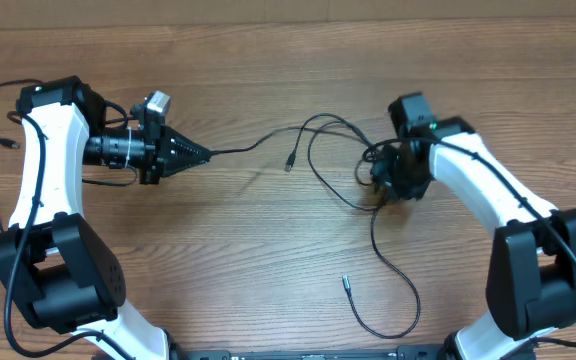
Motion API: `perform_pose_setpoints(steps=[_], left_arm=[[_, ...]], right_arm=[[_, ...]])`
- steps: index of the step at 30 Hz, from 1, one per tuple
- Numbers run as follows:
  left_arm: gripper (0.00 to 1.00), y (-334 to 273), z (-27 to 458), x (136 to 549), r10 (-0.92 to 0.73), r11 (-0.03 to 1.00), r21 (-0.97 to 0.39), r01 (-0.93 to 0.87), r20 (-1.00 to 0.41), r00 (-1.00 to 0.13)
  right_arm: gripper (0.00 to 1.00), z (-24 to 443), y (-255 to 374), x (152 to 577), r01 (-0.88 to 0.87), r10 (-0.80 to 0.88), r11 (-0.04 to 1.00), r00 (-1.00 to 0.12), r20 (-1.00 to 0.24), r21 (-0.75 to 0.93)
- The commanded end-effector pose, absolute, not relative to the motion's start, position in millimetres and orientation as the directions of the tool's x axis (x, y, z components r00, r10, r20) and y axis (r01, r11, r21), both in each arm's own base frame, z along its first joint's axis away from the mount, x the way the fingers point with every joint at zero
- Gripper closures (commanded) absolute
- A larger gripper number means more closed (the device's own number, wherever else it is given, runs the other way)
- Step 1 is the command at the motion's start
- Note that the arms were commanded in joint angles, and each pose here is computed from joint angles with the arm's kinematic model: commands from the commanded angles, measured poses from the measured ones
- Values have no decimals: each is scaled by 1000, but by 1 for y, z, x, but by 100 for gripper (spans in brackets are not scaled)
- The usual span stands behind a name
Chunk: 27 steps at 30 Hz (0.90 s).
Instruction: Untangle cables
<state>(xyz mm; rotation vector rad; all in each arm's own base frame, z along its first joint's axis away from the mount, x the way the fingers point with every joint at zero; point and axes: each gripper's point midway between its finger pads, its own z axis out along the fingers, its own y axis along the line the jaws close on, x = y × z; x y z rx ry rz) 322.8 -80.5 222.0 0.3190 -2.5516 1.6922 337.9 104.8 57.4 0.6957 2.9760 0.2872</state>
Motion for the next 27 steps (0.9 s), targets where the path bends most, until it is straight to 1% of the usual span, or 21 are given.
perform_pose_setpoints(steps=[1,3,4,11,20,23,27], left_arm=[[96,-78,221,325,-122,402,-900,-169,130,-984],[96,-78,221,325,-123,402,-900,-170,131,-984],[96,-78,221,325,-122,402,-900,-170,131,-984],[96,-78,220,327,-123,404,-901,-160,119,-985],[96,-78,220,327,-123,404,-901,-160,119,-985],[96,-78,220,327,-123,404,-901,-160,119,-985],[96,-78,220,327,-123,404,-901,-160,119,-985]], right_arm=[[24,100,113,358,228,273,933,-953,-134,279],[17,101,111,359,230,276,935,-951,-143,270],[16,101,111,359,230,276,934,-951,-142,271],[16,92,120,355,218,257,939,-959,-119,267],[16,72,154,350,129,168,955,-977,-128,269],[18,67,161,350,109,151,955,-979,-139,274],[19,61,160,344,115,153,956,-980,-124,268]])
